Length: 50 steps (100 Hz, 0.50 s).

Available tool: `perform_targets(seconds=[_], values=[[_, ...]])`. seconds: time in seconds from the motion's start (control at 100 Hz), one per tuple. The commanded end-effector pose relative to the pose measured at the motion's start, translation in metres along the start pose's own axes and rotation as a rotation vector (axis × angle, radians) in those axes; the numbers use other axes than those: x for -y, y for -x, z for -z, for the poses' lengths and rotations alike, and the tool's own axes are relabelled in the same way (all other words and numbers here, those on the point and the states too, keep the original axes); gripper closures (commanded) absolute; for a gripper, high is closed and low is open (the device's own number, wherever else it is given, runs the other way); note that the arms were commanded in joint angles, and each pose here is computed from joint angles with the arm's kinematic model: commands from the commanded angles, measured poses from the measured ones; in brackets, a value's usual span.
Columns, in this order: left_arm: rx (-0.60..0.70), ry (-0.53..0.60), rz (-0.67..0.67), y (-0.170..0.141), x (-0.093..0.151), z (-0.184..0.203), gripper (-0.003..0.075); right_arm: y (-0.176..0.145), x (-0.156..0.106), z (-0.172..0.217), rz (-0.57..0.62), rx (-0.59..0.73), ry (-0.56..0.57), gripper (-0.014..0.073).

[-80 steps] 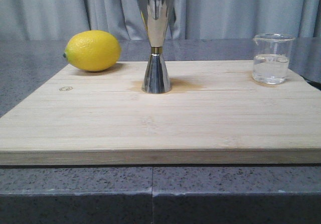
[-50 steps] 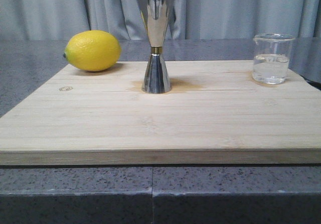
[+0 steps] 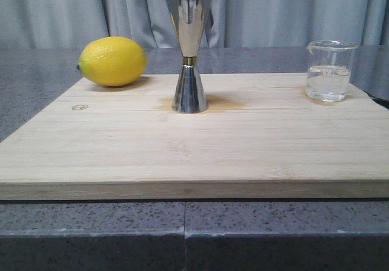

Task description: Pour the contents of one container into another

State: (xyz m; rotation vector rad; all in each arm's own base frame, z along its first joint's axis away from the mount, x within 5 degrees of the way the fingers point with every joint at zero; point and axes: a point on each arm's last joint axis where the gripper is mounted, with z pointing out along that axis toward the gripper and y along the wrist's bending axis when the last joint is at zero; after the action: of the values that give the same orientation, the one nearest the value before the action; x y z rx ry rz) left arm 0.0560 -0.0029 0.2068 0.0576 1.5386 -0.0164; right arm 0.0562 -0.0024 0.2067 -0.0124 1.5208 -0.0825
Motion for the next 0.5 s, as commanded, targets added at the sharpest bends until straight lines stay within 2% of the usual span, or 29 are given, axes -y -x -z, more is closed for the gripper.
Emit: perform_targets(seconds=[0.0, 0.14, 0.25, 0.39, 0.49], values=[[0.075, 0.011, 0.012, -0.001, -0.001, 0.001, 0.0739, 0.006, 0.000, 0.002, 0.008, 0.104, -0.004, 0.0667], [0.115, 0.016, 0.029, 0.004, -0.001, 0.001, 0.0739, 0.008, 0.000, 0.002, -0.004, 0.113, -0.005, 0.0667], [0.150, 0.018, 0.086, 0.012, -0.002, 0.003, 0.0739, 0.014, 0.001, 0.003, -0.097, 0.103, -0.002, 0.0667], [0.202, 0.013, 0.096, 0.035, -0.002, 0.007, 0.0739, 0.035, 0.001, 0.008, -0.105, 0.080, 0.012, 0.0667], [0.183, -0.002, 0.095, 0.055, -0.002, 0.010, 0.0739, 0.058, 0.002, 0.012, -0.104, 0.085, 0.019, 0.0667]])
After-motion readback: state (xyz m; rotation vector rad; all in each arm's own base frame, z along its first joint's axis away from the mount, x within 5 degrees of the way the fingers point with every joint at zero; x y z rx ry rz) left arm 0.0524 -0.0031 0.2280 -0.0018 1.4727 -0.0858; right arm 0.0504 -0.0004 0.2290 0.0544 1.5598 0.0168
